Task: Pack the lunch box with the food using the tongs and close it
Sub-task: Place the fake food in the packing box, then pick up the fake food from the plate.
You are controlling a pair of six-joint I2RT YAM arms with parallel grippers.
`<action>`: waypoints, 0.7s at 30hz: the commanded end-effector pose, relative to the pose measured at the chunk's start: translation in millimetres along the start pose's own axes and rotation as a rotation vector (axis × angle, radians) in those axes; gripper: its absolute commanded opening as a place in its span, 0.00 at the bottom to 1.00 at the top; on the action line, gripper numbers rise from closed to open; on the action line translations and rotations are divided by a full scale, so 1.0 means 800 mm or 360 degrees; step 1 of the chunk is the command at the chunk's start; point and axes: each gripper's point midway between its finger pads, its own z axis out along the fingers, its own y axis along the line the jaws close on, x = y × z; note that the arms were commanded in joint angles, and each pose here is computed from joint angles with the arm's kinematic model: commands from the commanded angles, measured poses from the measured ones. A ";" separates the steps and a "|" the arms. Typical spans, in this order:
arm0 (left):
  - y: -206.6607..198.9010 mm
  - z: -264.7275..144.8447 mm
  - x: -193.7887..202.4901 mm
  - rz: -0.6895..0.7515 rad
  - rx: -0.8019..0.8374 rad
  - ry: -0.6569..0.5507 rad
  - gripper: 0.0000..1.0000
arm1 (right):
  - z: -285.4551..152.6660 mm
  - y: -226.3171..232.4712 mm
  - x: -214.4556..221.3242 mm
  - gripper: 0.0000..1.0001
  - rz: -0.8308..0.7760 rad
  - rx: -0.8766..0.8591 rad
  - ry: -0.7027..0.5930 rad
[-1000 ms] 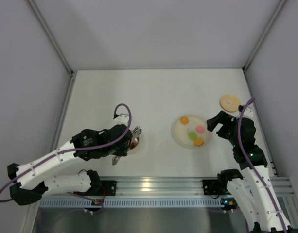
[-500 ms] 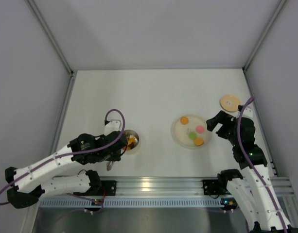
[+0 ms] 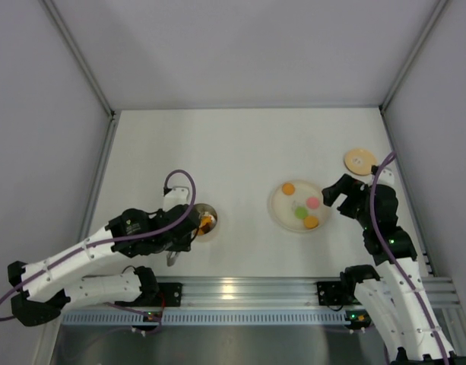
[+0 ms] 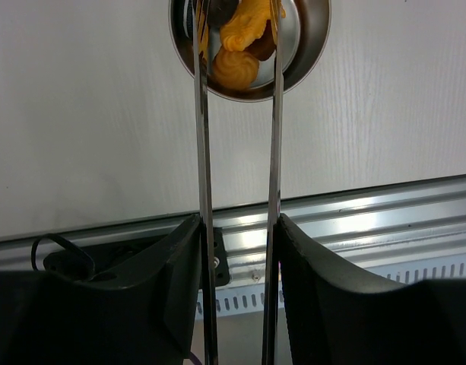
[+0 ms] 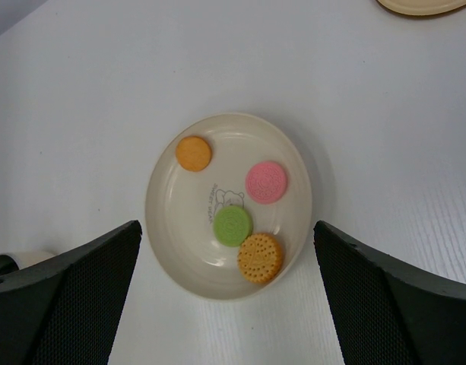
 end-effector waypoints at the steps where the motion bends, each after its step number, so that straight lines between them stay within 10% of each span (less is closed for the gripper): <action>1: -0.023 -0.016 -0.034 -0.0001 0.0105 -0.0114 0.47 | 0.003 0.005 -0.016 0.94 0.0018 -0.0029 -0.0082; 21: -0.284 0.066 -0.147 0.0437 0.0514 -0.0155 0.48 | -0.016 0.003 -0.023 0.94 0.0014 0.0004 -0.0104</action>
